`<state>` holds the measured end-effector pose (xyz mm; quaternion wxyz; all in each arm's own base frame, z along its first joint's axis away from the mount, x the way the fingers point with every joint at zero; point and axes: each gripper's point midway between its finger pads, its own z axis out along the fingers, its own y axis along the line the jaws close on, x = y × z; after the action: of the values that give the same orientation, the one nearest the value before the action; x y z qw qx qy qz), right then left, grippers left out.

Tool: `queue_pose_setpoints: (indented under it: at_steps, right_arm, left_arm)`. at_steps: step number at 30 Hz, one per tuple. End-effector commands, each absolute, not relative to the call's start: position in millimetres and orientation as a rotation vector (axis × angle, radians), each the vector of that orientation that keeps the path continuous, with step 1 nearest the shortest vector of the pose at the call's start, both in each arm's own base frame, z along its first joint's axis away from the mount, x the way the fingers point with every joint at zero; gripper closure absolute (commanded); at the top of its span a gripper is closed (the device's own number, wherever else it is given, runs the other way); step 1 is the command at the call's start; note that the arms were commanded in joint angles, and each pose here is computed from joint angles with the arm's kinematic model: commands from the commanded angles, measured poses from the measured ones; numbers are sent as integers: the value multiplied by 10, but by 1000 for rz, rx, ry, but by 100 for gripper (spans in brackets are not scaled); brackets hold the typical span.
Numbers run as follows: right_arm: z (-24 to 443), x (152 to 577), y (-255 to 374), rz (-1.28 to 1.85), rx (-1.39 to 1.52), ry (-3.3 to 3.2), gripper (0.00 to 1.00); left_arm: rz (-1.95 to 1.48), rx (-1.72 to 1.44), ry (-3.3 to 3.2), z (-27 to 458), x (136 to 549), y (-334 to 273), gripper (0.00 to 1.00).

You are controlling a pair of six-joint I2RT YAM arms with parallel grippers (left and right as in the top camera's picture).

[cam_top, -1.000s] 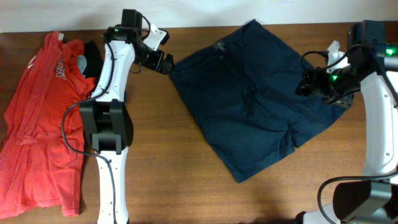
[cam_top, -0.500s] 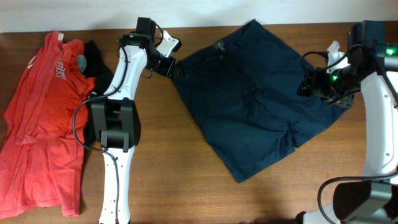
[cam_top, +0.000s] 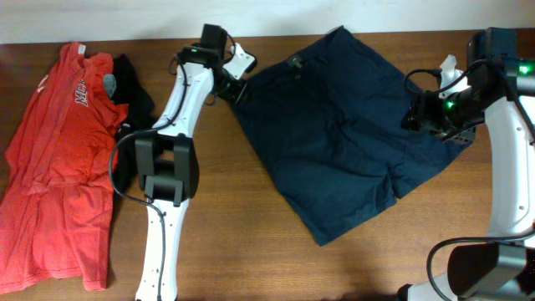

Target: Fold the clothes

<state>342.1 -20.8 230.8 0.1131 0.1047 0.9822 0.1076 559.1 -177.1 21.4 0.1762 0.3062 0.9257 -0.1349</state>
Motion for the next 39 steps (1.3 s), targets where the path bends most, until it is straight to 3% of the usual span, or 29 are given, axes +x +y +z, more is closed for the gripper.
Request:
queue_pose_setpoints:
  at_steps: [1,9,10,13,16,24,30,35,39]
  right_arm:
    - [2349,3422,-179,323,287,2873,35]
    - [2341,3388,-174,325,290,2887,35]
    - [2341,3388,-174,325,290,2887,35]
    - [2341,3388,-173,325,290,2887,35]
    - [2341,3388,-173,325,290,2887,35]
    - [2341,3382,-168,329,291,2889,35]
    - [2354,3413,-139,357,285,2875,35]
    - [2358,3473,-146,355,282,2853,35]
    - [2299,3495,-100,363,268,2870,35]
  left_arm:
    - [-288,888,2635,136,5611,-1752,45]
    - [-43,738,2725,48,5678,-1381,46]
    - [-28,734,2728,46,5679,-1356,49]
    - [12,723,2737,42,5684,-1289,78]
    - [7,697,2749,38,5673,-1287,99]
    - [-5,538,2910,-34,5409,-1111,99]
    - [-20,-116,3173,-73,4970,-546,99]
    - [-373,-395,3328,27,4584,-500,99]
    - [-513,-339,3364,93,4475,-562,99]
